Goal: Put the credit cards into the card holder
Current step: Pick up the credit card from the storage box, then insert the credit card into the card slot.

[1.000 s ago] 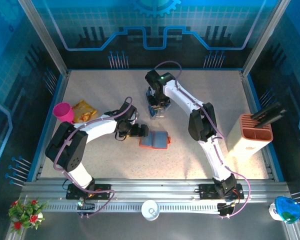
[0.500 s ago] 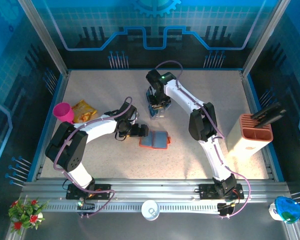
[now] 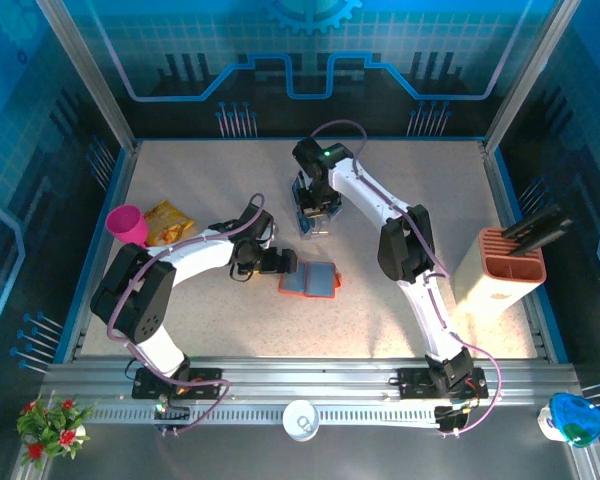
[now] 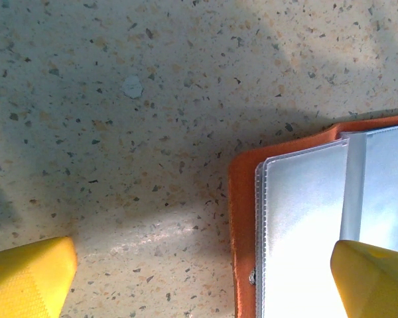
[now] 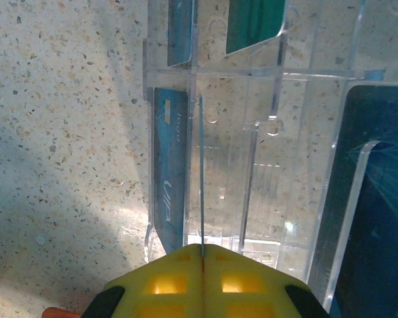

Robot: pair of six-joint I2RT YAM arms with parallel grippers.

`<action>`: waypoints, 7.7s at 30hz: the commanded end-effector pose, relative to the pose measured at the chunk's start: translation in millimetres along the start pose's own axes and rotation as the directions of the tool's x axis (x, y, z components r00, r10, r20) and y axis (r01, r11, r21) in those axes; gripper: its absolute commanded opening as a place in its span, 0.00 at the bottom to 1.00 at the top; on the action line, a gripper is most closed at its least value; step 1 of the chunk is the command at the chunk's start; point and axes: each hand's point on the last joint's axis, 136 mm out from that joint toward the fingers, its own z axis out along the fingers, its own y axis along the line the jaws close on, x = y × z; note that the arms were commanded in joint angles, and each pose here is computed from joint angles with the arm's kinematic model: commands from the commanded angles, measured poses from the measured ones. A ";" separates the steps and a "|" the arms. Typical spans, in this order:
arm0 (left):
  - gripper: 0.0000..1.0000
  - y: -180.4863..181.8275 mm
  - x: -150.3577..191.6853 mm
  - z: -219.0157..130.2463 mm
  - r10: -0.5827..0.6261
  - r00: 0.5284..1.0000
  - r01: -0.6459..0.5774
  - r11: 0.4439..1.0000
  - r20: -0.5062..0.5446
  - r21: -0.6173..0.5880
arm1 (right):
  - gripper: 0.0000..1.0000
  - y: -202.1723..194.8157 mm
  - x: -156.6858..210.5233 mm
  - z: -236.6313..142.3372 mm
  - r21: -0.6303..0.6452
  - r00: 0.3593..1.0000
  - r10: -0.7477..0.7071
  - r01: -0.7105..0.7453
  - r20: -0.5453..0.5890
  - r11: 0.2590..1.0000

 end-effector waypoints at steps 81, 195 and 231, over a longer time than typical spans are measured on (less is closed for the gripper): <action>0.99 36.2 36.1 10.2 0.080 0.984 -0.117 0.964 -0.157 -0.240 | 0.00 29.5 160.8 20.6 -0.614 0.798 0.516 -0.246 0.311 0.750; 0.99 38.5 42.1 -7.3 -0.026 0.989 -0.009 0.970 -0.143 -0.241 | 0.33 66.5 189.2 23.0 -0.575 0.981 0.193 -0.156 0.002 0.803; 0.99 76.1 51.3 5.1 -0.199 0.961 0.131 0.939 -0.192 -0.317 | 0.07 91.0 173.7 51.4 -0.396 0.998 -0.035 0.010 -0.056 0.918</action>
